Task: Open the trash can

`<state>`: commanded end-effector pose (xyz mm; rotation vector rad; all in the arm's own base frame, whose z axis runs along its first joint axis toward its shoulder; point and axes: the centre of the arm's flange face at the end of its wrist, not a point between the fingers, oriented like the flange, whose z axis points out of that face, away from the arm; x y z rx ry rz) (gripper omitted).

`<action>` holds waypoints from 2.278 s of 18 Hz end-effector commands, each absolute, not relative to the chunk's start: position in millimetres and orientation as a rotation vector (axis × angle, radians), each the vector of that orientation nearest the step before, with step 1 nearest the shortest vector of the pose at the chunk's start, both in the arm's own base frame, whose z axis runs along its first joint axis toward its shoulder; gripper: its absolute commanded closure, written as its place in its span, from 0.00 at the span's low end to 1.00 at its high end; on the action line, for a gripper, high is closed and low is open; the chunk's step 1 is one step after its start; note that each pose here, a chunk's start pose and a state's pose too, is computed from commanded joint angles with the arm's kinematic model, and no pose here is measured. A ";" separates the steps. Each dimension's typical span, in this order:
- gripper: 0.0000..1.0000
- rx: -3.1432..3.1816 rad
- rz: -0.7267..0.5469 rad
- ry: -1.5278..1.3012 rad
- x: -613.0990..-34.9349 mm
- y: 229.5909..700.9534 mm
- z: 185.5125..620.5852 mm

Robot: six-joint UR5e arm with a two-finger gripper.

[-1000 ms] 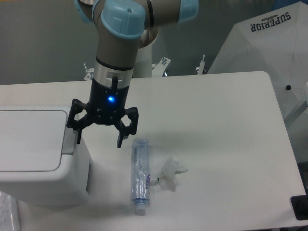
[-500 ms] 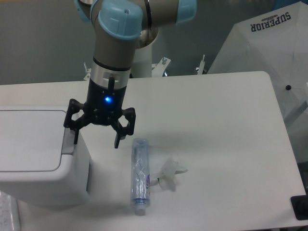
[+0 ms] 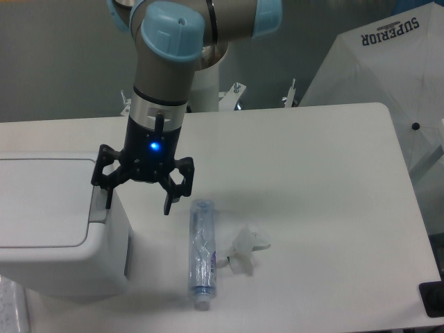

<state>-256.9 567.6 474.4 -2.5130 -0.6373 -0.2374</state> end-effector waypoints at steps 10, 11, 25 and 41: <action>0.00 -2.517 -0.248 -0.636 -253.2 566.8 473.0; 0.00 -2.521 -0.252 -0.635 -251.2 567.1 470.6; 0.00 -2.524 -0.247 -0.619 -245.4 569.6 473.5; 0.00 -2.615 0.213 -0.587 -352.4 525.0 493.0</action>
